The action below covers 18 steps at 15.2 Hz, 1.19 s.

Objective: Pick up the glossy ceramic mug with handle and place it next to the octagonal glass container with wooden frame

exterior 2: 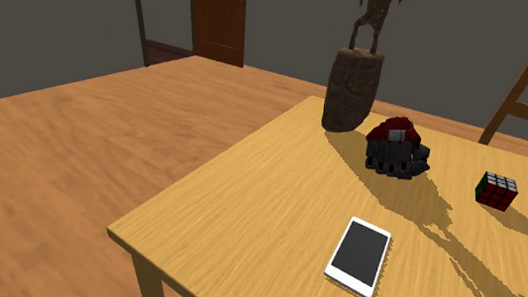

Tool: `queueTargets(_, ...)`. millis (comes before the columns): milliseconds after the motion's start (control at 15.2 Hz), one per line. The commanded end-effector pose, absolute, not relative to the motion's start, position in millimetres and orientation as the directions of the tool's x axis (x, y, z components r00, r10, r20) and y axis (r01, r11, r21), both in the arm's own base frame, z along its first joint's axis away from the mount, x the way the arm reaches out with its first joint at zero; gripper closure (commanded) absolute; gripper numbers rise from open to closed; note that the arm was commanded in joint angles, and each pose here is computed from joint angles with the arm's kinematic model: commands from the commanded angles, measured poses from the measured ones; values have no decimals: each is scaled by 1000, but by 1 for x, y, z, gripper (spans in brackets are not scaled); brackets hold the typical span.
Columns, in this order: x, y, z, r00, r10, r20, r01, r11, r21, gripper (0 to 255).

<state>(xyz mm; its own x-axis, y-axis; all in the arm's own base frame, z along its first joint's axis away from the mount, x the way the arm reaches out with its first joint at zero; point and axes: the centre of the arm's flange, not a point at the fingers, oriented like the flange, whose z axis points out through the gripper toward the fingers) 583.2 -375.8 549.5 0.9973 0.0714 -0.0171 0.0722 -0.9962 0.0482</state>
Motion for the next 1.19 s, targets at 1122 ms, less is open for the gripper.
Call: queueTargets(1122,583,-377,450,997,72,-16,73,-996,49,255)
